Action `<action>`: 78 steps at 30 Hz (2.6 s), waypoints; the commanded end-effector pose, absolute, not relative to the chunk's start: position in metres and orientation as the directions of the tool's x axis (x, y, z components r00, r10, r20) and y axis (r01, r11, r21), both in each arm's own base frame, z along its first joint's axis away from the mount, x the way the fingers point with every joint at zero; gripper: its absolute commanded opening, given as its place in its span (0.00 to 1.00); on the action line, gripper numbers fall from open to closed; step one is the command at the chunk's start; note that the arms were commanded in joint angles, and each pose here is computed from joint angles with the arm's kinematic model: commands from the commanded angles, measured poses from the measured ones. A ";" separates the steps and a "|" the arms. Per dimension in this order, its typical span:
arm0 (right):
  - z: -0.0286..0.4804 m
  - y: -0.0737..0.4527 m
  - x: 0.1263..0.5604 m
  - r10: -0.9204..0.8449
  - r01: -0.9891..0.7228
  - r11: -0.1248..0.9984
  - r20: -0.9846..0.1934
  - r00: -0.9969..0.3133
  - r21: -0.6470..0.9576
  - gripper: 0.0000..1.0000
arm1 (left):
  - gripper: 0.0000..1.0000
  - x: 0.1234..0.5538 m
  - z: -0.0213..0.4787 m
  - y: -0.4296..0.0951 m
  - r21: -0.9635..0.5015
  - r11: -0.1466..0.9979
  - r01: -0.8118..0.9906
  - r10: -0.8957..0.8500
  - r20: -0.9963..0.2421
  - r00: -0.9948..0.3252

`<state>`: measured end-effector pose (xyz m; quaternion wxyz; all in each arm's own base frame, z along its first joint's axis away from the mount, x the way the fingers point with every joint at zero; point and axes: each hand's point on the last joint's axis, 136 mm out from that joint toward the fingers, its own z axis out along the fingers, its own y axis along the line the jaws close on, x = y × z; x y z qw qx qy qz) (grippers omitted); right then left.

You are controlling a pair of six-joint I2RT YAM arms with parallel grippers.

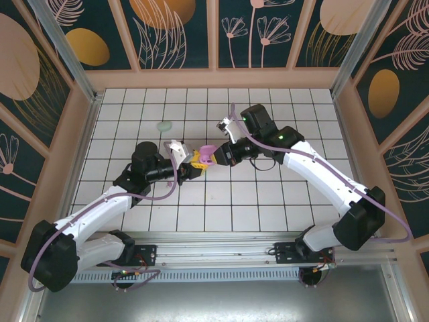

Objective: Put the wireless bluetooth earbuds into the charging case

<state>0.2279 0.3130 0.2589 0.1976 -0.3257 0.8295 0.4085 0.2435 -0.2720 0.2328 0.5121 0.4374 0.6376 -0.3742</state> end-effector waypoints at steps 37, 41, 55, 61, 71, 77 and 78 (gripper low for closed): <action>0.231 0.305 0.217 -0.599 -0.784 0.414 -0.510 -0.617 0.463 0.25 | 0.01 0.234 0.265 -0.282 0.004 0.247 0.969 0.122 -0.992 -0.027; 0.233 0.307 0.220 -0.597 -0.788 0.413 -0.517 -0.613 0.456 0.27 | 0.01 0.233 0.264 -0.282 0.002 0.244 0.970 0.123 -0.992 -0.029; 0.242 0.307 0.230 -0.592 -0.792 0.441 -0.526 -0.611 0.423 0.32 | 0.01 0.233 0.264 -0.281 0.000 0.253 0.968 0.120 -0.992 -0.031; 0.247 0.306 0.231 -0.586 -0.791 0.447 -0.532 -0.611 0.417 0.33 | 0.01 0.233 0.264 -0.281 0.001 0.256 0.967 0.113 -0.993 -0.028; 0.279 0.314 0.228 -0.514 -0.811 0.398 -0.628 -0.584 0.429 0.33 | 0.00 0.238 0.263 -0.274 -0.007 0.322 0.947 0.076 -0.997 -0.033; 0.302 0.315 0.225 -0.452 -0.825 0.369 -0.693 -0.561 0.428 0.33 | 0.00 0.238 0.264 -0.270 -0.043 0.347 0.937 0.023 -0.998 -0.054; 0.306 0.315 0.225 -0.441 -0.826 0.368 -0.702 -0.559 0.427 0.32 | 0.00 0.237 0.263 -0.269 -0.055 0.348 0.936 0.010 -0.998 -0.062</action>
